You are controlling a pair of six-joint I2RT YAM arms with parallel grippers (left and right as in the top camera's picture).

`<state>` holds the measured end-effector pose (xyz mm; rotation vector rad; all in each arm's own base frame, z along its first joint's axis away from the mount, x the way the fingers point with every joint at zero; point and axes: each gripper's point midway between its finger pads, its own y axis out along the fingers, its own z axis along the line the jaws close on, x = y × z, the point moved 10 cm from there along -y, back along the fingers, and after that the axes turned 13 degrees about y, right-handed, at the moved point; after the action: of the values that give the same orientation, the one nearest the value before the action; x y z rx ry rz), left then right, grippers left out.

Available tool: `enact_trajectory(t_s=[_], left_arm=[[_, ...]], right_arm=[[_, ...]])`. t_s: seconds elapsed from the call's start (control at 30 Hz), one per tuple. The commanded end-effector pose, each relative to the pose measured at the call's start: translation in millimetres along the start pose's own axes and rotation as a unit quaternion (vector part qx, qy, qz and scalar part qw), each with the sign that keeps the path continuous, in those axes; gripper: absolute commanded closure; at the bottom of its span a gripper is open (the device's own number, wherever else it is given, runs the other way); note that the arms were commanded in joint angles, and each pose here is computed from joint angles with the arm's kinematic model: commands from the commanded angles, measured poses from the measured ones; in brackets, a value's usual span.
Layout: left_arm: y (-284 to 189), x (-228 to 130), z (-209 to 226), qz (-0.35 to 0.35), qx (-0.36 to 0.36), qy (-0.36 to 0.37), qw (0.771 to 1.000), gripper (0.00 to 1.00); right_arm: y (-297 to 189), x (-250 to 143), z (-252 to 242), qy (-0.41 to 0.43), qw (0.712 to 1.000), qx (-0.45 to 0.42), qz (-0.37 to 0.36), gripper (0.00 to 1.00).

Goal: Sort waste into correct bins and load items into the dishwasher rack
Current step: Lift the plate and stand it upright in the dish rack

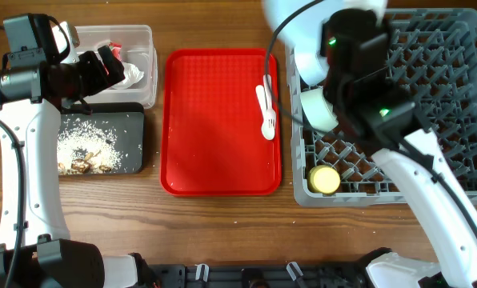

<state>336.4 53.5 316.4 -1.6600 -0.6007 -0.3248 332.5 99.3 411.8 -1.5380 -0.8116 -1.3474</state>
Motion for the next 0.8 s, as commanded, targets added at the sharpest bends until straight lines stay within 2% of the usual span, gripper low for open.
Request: enact_trajectory(t_s=[0.0,0.2,0.33,0.77], left_arm=[[-7.5,2.6,0.4,-0.012,0.004,0.005,1.0,0.0],[-7.5,2.6,0.4,-0.012,0.004,0.005,1.0,0.0],[-7.5,2.6,0.4,-0.012,0.004,0.005,1.0,0.0],[-7.5,2.6,0.4,-0.012,0.004,0.004,1.0,0.0]], right_arm=[[35.2,-6.4,-14.4,-0.129,0.983,-0.127,-0.009,0.96],[90.5,-26.2,-10.4,-0.263,0.95,-0.17,0.005,0.96],[121.9,-43.9,-10.8,-0.314,0.927,-0.204,0.018,0.96],[165.8,-102.1,-7.4,-0.345,0.912,-0.208,0.076,0.96]])
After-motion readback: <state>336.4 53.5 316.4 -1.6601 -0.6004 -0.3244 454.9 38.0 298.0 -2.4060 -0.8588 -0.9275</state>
